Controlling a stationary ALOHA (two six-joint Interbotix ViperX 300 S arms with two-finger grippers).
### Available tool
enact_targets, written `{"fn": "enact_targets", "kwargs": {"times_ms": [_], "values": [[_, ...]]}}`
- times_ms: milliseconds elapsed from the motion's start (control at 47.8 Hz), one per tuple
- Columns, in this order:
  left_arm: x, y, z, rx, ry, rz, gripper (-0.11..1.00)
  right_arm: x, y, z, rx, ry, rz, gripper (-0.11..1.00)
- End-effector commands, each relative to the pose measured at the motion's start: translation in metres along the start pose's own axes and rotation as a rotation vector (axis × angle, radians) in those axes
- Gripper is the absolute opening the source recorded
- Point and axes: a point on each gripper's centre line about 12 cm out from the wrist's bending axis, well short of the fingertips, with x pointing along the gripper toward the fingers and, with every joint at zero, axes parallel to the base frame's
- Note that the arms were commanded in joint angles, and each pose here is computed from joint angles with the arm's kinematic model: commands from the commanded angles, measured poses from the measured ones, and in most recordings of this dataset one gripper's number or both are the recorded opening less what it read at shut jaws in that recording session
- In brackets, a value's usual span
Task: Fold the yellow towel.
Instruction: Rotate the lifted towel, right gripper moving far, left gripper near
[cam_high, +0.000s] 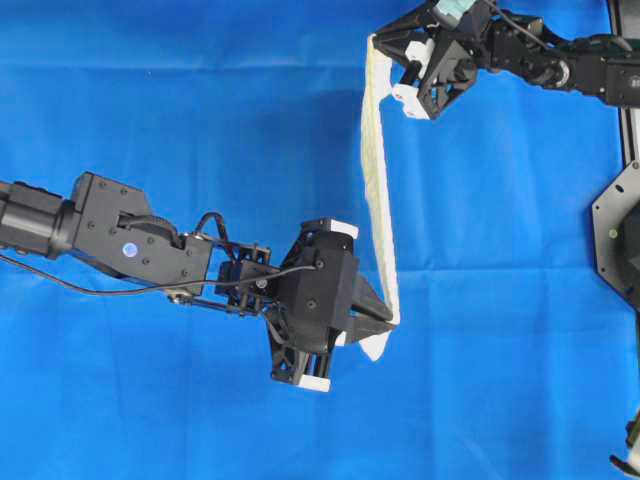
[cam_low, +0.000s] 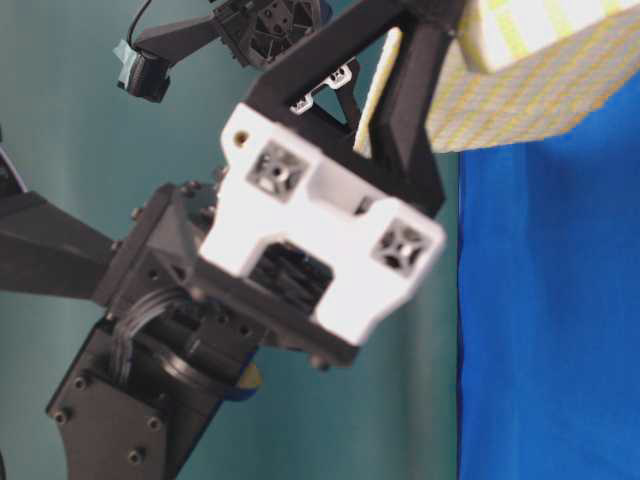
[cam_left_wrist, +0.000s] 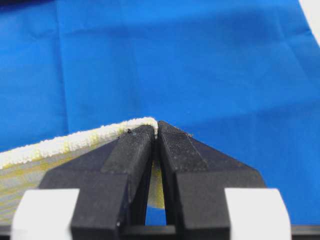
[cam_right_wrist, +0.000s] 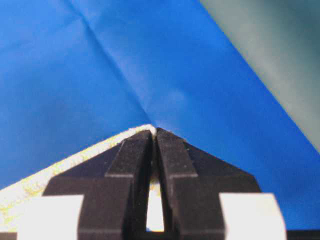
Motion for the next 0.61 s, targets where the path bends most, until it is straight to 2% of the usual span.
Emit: {"fn": "enact_targets", "kwargs": {"times_ms": [0,397,586], "values": [[-0.005,-0.020,0.022,0.028,-0.059,-0.037,0.02,-0.002,-0.016,0.019,0.029,-0.056,-0.043,0.02],[0.019,-0.015,0.027,0.032,-0.143,-0.022,0.02,-0.033,-0.026,-0.002,0.041,-0.048,-0.053,0.02],[0.023,-0.015,0.018,0.026,-0.124,-0.022,0.02,-0.028,-0.023,-0.005,0.039,-0.002,-0.034,0.02]]}}
